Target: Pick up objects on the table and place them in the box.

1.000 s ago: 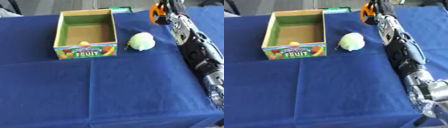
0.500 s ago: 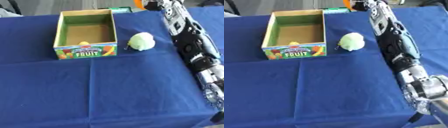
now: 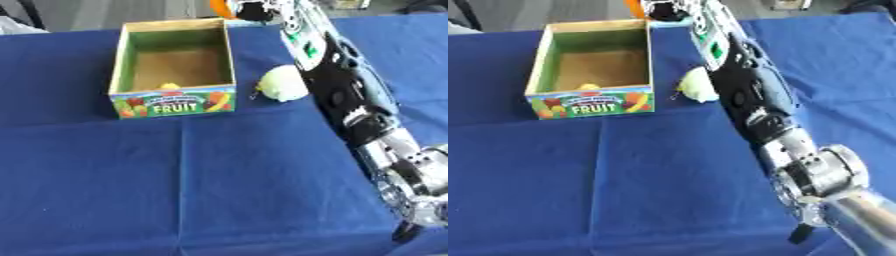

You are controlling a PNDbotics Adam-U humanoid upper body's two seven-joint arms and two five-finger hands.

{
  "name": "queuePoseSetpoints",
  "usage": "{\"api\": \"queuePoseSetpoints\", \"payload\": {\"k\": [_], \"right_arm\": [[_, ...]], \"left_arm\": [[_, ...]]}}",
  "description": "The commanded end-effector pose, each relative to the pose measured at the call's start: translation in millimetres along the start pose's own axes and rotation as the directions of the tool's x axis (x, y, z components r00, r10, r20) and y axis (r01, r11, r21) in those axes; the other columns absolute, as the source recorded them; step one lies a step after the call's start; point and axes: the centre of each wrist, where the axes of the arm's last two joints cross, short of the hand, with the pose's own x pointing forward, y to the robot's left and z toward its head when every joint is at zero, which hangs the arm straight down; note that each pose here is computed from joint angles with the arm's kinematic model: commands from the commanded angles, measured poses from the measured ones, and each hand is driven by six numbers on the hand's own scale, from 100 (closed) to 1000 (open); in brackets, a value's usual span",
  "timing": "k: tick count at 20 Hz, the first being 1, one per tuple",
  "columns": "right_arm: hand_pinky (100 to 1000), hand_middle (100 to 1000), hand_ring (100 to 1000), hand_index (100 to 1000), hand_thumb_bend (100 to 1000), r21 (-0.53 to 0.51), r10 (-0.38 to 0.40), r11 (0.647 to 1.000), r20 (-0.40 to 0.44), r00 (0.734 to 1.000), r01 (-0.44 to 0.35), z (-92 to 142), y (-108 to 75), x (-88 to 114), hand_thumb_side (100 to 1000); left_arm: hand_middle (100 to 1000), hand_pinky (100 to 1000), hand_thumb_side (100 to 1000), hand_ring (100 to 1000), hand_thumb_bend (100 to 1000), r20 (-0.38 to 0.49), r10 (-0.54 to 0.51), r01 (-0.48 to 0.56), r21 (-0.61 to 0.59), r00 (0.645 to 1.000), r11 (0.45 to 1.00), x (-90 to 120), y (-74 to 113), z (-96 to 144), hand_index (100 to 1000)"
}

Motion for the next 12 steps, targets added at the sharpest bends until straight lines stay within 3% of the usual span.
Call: {"api": "queuePoseSetpoints", "payload": {"k": [1, 9, 12], "right_arm": [[582, 139, 433, 209, 100, 0.010, 0.013, 1.000, 0.045, 0.999, -0.013, -10, 2.4, 15, 100], [598, 163, 452, 237, 100, 0.136, 0.023, 0.990, 0.035, 0.999, -0.028, 4, 47.7, 23, 100], [622, 212, 481, 292, 100, 0.172, 0.028, 0.985, 0.044, 0.999, -0.035, 9, 60.2, 26, 100]], "left_arm": [[589, 732, 653, 500, 100, 0.025, -0.002, 0.003, -0.013, 1.000, 1.000, 6, 0.1, -3, 666], [589, 732, 652, 502, 100, 0.026, 0.002, -0.002, -0.017, 1.000, 1.000, 6, -0.8, -3, 666], [589, 732, 653, 503, 100, 0.025, 0.004, -0.003, -0.017, 1.000, 1.000, 6, -1.0, -4, 666]]}}
